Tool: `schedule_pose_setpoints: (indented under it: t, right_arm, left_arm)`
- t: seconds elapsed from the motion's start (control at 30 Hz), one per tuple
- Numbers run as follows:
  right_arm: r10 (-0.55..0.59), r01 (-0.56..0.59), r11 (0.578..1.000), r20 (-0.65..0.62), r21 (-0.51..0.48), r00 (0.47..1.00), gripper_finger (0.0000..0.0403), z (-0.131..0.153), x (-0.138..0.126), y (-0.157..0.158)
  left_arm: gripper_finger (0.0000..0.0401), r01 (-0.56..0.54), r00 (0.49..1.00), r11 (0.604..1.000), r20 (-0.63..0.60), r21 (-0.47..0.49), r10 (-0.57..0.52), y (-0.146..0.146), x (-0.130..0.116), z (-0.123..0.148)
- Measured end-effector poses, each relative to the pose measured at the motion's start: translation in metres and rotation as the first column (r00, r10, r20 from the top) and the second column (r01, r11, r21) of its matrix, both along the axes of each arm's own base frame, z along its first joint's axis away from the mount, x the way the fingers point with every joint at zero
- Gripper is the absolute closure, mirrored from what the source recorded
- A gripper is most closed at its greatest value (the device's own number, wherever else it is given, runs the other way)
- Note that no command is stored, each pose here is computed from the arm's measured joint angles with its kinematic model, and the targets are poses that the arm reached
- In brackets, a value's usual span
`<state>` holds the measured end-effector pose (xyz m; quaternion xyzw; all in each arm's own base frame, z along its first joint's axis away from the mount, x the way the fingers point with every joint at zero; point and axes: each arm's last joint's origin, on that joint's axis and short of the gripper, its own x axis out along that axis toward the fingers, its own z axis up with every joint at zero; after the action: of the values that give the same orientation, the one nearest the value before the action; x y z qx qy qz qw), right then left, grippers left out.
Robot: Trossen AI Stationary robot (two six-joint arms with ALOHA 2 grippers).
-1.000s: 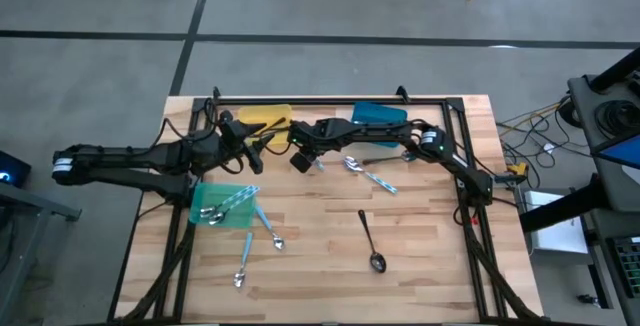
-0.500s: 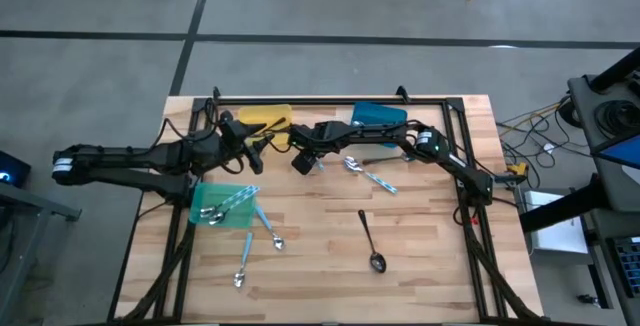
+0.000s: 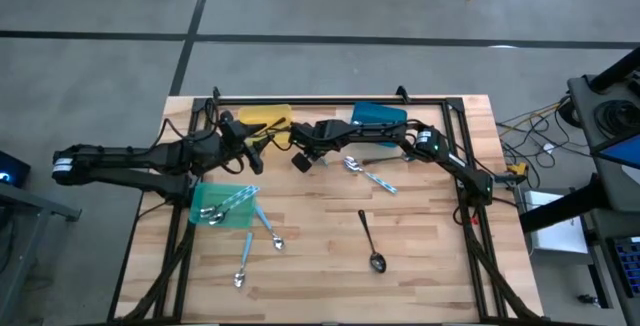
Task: Sort silverware by color (type)
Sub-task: Put the blue patterned spoon into the green bin
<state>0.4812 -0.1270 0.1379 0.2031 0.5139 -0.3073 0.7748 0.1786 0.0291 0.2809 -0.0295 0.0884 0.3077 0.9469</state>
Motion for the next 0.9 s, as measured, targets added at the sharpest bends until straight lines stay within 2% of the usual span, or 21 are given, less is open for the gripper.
schedule_pose_setpoints:
  t: [0.07,0.33,0.57,0.77,0.9]
  right_arm:
    - [-0.011,0.011,1.0,0.004,0.006,1.0,0.0384,0.0,0.0,0.0]
    - [-0.02,0.02,1.0,0.022,0.022,1.0,0.0387,0.008,-0.001,0.001]
    - [0.02,-0.02,0.999,0.001,0.024,1.0,0.0388,0.042,-0.013,0.008]
    - [0.15,-0.15,0.989,-0.04,0.0,0.988,0.0389,0.069,-0.021,0.029]
    - [0.285,-0.287,0.958,-0.098,-0.009,0.954,0.039,0.081,-0.026,0.053]
  left_arm:
    - [0.0237,0.0,1.0,1.0,0.0,0.0,0.0,0.0,0.0,0.0]
    - [0.0237,0.0,1.0,1.0,0.002,-0.002,0.0,0.0,0.0,0.0]
    - [0.0237,0.047,0.999,0.999,0.009,-0.008,-0.047,-0.004,0.0,0.001]
    - [0.0237,0.071,0.996,0.997,-0.05,-0.012,-0.072,-0.008,-0.001,-0.004]
    - [0.0237,0.095,0.989,0.995,-0.108,-0.019,-0.096,-0.012,-0.002,-0.009]
